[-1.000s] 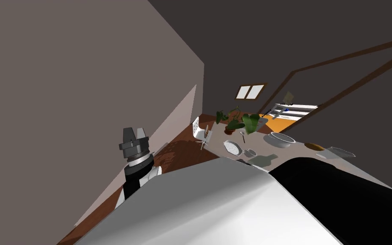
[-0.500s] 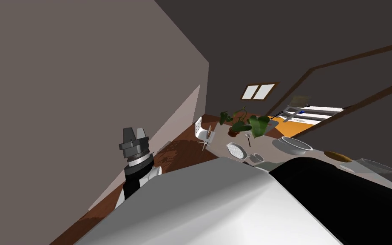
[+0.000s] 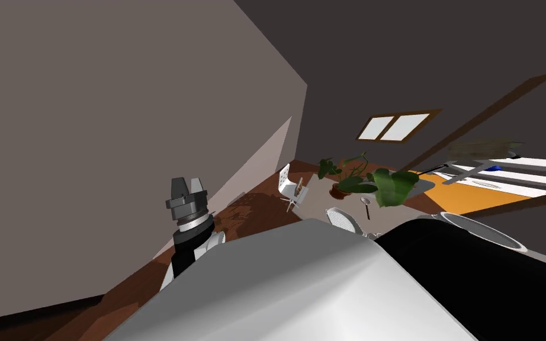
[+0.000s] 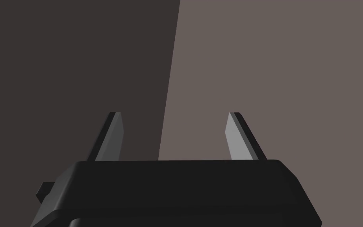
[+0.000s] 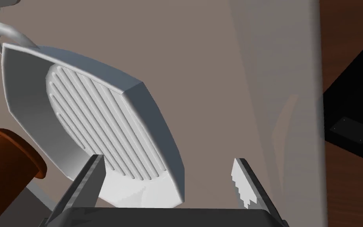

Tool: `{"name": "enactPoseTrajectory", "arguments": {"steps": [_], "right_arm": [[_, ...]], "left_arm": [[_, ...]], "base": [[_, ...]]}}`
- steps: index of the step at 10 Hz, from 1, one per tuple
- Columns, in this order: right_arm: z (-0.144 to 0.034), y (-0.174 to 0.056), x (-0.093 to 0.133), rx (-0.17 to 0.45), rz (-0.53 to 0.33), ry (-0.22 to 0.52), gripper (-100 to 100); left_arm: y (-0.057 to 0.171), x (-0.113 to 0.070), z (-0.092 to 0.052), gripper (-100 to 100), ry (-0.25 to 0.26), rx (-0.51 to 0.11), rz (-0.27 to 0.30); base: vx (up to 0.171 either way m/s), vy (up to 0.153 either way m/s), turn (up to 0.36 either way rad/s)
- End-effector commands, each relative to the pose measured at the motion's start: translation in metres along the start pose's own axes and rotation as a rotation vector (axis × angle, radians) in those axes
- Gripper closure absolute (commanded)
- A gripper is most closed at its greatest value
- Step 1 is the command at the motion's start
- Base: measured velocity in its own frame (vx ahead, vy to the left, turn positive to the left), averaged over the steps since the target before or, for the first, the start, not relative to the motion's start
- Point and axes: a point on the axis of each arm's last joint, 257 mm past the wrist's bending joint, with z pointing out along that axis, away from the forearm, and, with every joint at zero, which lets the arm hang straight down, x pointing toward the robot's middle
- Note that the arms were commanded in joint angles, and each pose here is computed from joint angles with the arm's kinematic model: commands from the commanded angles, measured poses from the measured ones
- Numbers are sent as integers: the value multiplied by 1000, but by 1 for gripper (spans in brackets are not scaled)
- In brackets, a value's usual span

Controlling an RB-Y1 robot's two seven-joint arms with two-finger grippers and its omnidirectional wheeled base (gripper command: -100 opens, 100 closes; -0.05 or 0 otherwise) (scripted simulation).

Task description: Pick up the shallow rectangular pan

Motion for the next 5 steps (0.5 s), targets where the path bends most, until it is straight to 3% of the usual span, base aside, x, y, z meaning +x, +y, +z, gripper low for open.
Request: {"name": "enactPoseTrajectory", "arguments": {"steps": [1, 3, 5], "right_arm": [[-2, -5, 6, 3, -28, 15, -100], [-2, -2, 36, -7, -142, 73, -100], [-1, 8, 45, -24, -179, 88, -100]], "left_arm": [[0, 0, 0, 0, 0, 0, 0], [0, 0, 0, 0, 0, 0, 0], [0, 0, 0, 0, 0, 0, 0]], "base": [[24, -14, 66], [23, -13, 323], [27, -23, 108]]}}
